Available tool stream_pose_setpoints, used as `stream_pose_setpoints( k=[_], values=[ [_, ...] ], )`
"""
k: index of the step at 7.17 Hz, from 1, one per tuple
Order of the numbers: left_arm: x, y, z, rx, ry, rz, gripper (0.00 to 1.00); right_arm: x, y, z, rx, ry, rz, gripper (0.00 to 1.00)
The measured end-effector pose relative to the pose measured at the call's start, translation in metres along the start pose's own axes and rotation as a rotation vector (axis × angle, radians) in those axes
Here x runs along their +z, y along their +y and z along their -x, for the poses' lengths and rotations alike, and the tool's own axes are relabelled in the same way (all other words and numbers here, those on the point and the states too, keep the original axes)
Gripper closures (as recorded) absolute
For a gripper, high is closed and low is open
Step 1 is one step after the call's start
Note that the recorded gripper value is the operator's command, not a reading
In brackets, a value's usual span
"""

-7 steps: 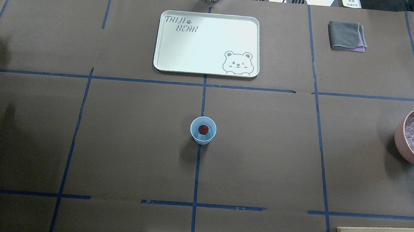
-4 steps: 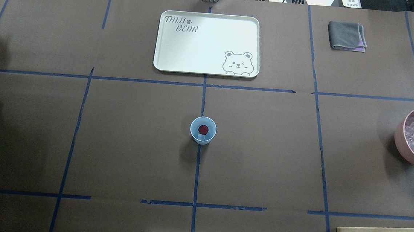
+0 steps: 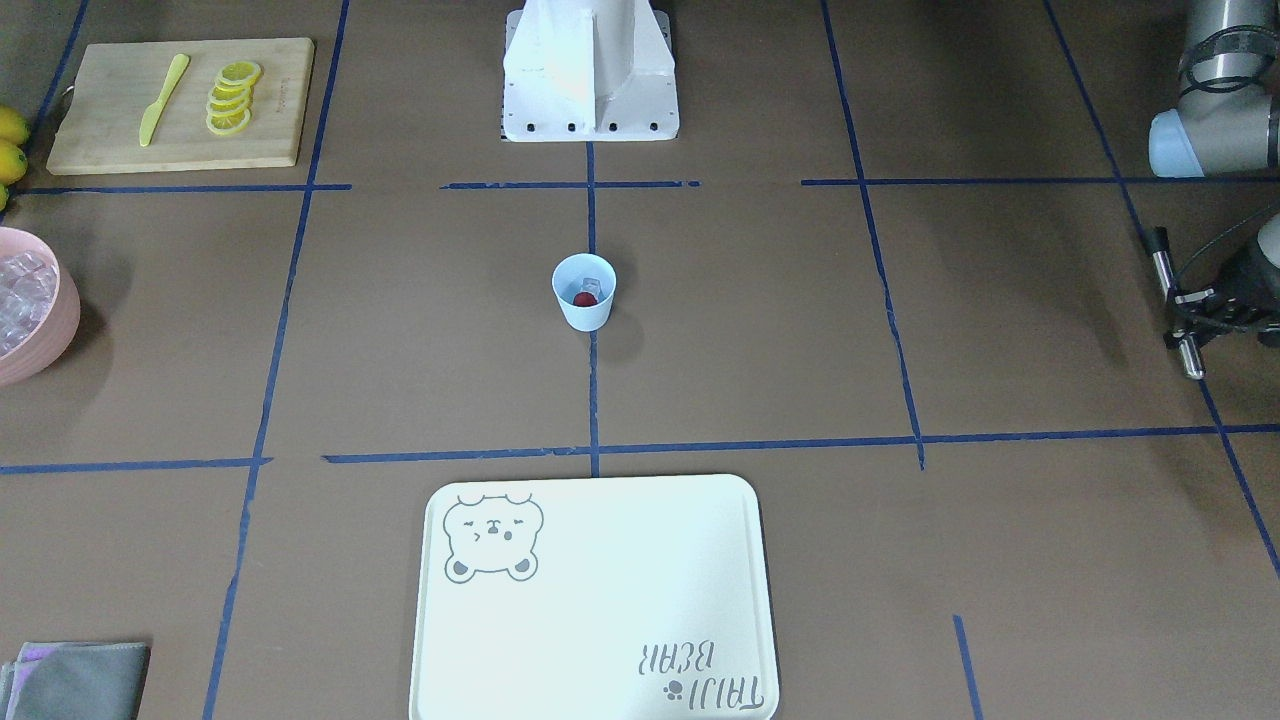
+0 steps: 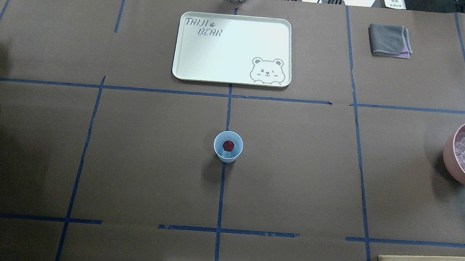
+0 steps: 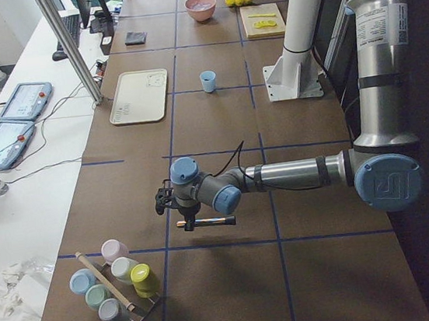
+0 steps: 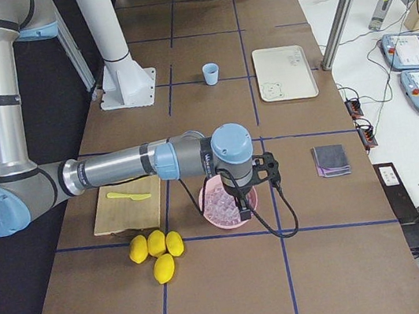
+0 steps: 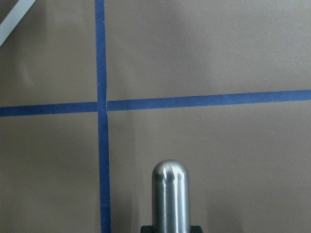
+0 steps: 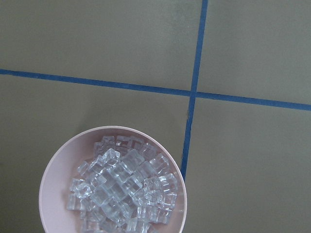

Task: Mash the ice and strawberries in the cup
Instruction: 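Lower the muddler onto the table near its start spot, then open the left gripper to release the muddler and rise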

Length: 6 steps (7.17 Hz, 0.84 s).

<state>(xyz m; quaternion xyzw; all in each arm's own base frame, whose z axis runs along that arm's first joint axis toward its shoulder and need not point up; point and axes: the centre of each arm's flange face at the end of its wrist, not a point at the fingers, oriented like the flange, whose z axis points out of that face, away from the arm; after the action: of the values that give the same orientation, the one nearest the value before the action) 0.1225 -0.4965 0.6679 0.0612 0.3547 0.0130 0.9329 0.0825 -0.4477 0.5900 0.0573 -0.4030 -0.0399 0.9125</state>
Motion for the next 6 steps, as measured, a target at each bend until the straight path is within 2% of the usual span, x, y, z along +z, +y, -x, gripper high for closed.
stream_pose_setpoints(
  k=[1,2,3,6],
  values=[
    [0.003,0.001,-0.003,0.008,0.002,0.002,0.7,0.0,0.0,0.0,-0.001,0.0,-0.001,0.01],
    [0.005,0.002,-0.004,0.008,0.002,0.007,0.08,-0.001,-0.001,0.001,-0.002,0.0,-0.001,0.01],
    [0.008,0.004,-0.003,0.004,0.0,0.013,0.0,-0.001,-0.001,0.001,-0.002,0.0,-0.002,0.01],
    [0.014,0.01,0.005,-0.001,-0.006,0.025,0.0,-0.001,-0.001,0.001,-0.004,0.0,-0.003,0.01]
  ],
)
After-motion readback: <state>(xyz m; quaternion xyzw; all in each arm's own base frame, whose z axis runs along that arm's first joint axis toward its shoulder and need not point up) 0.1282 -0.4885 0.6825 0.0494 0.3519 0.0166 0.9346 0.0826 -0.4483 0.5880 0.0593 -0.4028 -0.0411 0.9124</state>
